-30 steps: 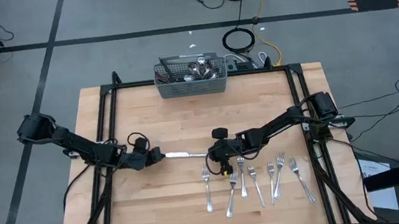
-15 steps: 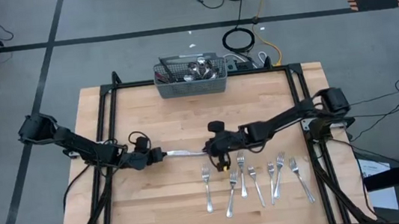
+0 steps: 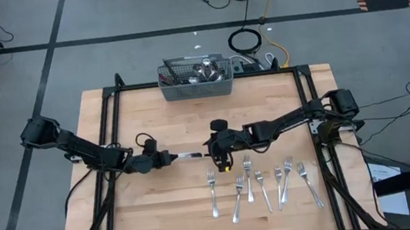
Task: Sort silverware
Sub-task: Put the silver knife into the gray utensil holder, then put the silver fork into the utensil holder
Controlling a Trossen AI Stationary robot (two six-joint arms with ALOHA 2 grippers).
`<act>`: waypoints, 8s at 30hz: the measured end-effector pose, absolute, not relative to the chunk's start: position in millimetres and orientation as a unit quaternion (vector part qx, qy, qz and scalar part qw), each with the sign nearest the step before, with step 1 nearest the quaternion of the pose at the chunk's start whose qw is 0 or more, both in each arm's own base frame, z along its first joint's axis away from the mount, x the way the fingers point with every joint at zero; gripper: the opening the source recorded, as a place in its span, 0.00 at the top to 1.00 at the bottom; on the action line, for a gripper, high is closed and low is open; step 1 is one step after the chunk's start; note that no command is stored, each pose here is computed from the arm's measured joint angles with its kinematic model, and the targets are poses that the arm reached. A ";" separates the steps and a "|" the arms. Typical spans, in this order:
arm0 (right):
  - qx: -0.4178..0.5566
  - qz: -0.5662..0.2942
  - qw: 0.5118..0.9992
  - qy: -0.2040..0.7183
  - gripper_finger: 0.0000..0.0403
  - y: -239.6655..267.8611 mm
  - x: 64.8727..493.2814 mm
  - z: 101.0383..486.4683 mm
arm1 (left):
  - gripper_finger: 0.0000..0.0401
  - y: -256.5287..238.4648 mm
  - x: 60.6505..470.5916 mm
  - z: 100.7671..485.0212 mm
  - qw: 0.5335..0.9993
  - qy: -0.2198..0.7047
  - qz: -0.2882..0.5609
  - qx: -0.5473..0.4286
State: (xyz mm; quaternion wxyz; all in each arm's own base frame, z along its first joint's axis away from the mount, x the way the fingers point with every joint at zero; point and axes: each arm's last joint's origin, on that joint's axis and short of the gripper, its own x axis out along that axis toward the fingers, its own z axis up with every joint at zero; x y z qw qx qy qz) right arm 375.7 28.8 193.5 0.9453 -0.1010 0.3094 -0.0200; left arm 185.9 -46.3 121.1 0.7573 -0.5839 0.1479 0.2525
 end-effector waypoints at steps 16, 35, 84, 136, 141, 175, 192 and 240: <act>-0.098 -0.011 0.932 0.348 0.52 31.3 393.0 178.2 | 1.00 -50.5 203.6 144.6 0.774 0.103 0.240 -0.577; -0.076 -0.060 0.912 0.399 0.53 29.8 421.1 159.9 | 1.00 -50.5 206.7 151.6 0.786 0.069 0.232 -0.569; -0.043 -0.166 0.985 -0.032 0.88 -199.1 452.1 318.7 | 0.74 -16.5 152.2 221.4 0.894 -0.009 0.209 -0.396; 0.029 0.002 0.915 0.402 0.67 -40.3 289.2 410.0 | 0.74 -22.6 153.0 215.8 0.925 0.072 0.120 -0.353; 0.070 -0.066 0.821 0.563 0.71 31.1 270.3 365.9 | 0.74 -23.3 153.2 216.0 0.924 0.075 0.108 -0.358; 0.405 -0.478 0.498 0.600 0.57 176.1 149.5 187.1 | 0.74 -24.4 153.3 216.1 0.925 0.082 0.090 -0.361; 0.421 -0.442 0.478 0.632 0.71 153.7 133.1 126.4 | 0.74 -24.3 153.4 216.6 0.925 0.079 0.093 -0.361; 0.140 -0.556 0.815 0.087 1.00 -125.3 310.3 327.8 | 0.74 -22.7 153.1 216.2 0.924 0.070 0.118 -0.356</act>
